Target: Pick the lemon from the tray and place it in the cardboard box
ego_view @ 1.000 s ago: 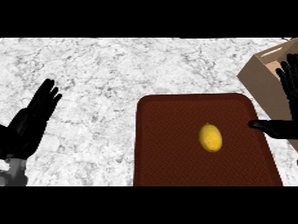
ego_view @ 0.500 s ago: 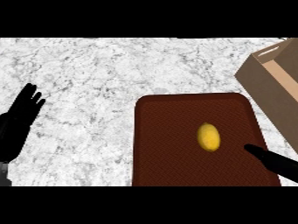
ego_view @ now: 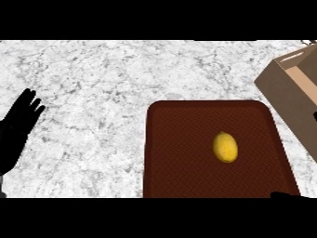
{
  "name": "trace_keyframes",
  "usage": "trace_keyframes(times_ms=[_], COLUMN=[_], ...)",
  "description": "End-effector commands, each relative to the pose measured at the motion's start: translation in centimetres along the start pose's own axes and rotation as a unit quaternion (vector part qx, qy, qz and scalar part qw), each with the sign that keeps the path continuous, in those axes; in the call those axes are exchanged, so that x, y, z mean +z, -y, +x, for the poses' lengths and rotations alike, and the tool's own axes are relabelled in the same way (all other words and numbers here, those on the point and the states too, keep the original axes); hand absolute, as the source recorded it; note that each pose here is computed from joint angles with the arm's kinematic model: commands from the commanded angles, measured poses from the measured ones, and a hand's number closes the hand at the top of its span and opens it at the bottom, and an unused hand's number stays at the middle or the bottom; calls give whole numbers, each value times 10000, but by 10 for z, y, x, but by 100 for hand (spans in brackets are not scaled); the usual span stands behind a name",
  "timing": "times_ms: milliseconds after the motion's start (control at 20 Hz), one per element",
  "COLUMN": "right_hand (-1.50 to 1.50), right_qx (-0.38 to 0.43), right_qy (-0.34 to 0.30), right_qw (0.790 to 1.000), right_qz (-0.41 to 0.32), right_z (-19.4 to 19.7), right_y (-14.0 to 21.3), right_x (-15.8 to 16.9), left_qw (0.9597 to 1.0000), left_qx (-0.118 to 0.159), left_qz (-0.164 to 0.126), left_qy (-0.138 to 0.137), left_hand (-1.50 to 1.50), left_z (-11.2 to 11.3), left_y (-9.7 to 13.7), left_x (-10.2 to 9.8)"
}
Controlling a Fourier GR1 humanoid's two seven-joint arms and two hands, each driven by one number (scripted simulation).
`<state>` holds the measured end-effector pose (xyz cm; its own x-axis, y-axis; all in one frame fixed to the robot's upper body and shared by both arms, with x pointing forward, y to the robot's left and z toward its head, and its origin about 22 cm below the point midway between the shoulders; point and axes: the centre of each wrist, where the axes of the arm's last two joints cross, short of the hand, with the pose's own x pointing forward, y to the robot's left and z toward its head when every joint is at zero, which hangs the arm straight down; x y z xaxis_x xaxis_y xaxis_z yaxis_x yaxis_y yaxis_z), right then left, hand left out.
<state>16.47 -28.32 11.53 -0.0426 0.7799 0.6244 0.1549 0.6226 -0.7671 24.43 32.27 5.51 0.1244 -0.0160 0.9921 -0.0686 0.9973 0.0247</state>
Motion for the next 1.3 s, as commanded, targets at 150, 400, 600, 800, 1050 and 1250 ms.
trace_keyframes(times_ms=[150,400,600,800,1050,1250], right_hand=[-150,-150,-150,-150,-150,-150], right_qx=[1453,1431,1198,1237,1383,1355], right_qy=[-1079,-1576,-1871,-2110,-2246,-2239], right_qw=[9785,9648,9546,9472,9369,9371], right_qz=[989,1547,1984,2071,2296,2309], right_z=[45,85,105,107,94,83], right_y=[14,-13,-30,-28,-43,-46], right_x=[-7,-25,-54,-75,-67,-55], left_qw=[10000,9998,9998,9999,10000,10000], left_qx=[14,106,47,72,65,43], left_qz=[-20,-174,-169,-106,-68,9], left_qy=[56,3,49,31,28,4], left_hand=[0,0,0,0,0,0], left_z=[10,2,3,9,-4,-10], left_y=[7,8,21,7,-8,7], left_x=[-14,-13,-15,-19,0,-8])
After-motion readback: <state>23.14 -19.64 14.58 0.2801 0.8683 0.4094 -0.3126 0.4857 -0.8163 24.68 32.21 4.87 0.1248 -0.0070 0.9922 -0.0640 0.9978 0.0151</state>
